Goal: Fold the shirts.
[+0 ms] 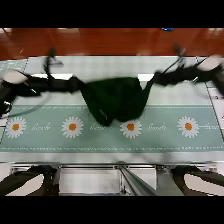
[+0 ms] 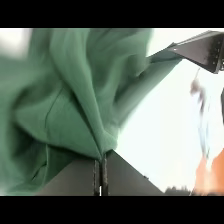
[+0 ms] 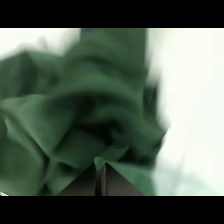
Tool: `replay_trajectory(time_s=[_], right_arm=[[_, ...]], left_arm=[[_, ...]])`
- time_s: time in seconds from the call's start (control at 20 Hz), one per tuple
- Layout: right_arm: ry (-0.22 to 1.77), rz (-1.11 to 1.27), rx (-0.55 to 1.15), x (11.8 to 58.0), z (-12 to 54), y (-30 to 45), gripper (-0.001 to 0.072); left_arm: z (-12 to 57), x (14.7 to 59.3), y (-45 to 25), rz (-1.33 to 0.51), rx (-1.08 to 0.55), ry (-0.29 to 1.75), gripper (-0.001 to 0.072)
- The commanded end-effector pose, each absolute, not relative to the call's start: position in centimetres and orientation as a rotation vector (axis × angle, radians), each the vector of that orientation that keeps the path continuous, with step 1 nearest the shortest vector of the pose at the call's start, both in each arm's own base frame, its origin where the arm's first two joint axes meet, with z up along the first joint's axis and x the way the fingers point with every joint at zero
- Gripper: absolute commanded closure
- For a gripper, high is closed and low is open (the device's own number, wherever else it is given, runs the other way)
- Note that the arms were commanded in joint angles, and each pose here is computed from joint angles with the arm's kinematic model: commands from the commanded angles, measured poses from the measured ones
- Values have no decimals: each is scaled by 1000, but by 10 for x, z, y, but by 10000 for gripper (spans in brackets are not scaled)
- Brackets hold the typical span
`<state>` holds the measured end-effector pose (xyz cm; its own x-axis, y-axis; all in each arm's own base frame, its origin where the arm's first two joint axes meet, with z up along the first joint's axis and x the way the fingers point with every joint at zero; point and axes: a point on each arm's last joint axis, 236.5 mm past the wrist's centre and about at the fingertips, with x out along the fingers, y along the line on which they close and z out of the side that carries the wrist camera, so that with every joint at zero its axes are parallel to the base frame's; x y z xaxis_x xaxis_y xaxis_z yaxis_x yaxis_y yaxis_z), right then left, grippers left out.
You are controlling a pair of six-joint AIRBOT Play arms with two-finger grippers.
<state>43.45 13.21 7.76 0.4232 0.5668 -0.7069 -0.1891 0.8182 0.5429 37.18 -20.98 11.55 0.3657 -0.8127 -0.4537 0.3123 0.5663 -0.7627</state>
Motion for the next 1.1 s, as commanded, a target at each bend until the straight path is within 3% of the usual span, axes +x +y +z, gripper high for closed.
replay_trajectory(time_s=[0.0, 0.2, 0.35, 0.6, 0.75, 0.9, 1.05], right_arm=[[679, 325, 239, 452, 252, 70, 688], [279, 303, 110, 375, 431, 62, 688], [110, 256, 40, 297, 489, 56, 687], [0, 109, -59, 189, 515, 29, 687], [-28, 86, -71, 152, 517, 26, 687], [49, 77, -53, 148, 496, 24, 687], [171, 81, -22, 183, 459, 22, 687]], left_arm=[[264, 387, -176, -805, -543, 603, 691], [419, 346, -152, -796, -354, 230, 691], [478, 297, -138, -720, -237, 73, 691], [501, 206, -143, -674, -97, -17, 691], [492, 157, -159, -714, -38, 3, 690], [467, 140, -165, -738, -67, 97, 690], [413, 166, -162, -738, -162, 261, 691]])
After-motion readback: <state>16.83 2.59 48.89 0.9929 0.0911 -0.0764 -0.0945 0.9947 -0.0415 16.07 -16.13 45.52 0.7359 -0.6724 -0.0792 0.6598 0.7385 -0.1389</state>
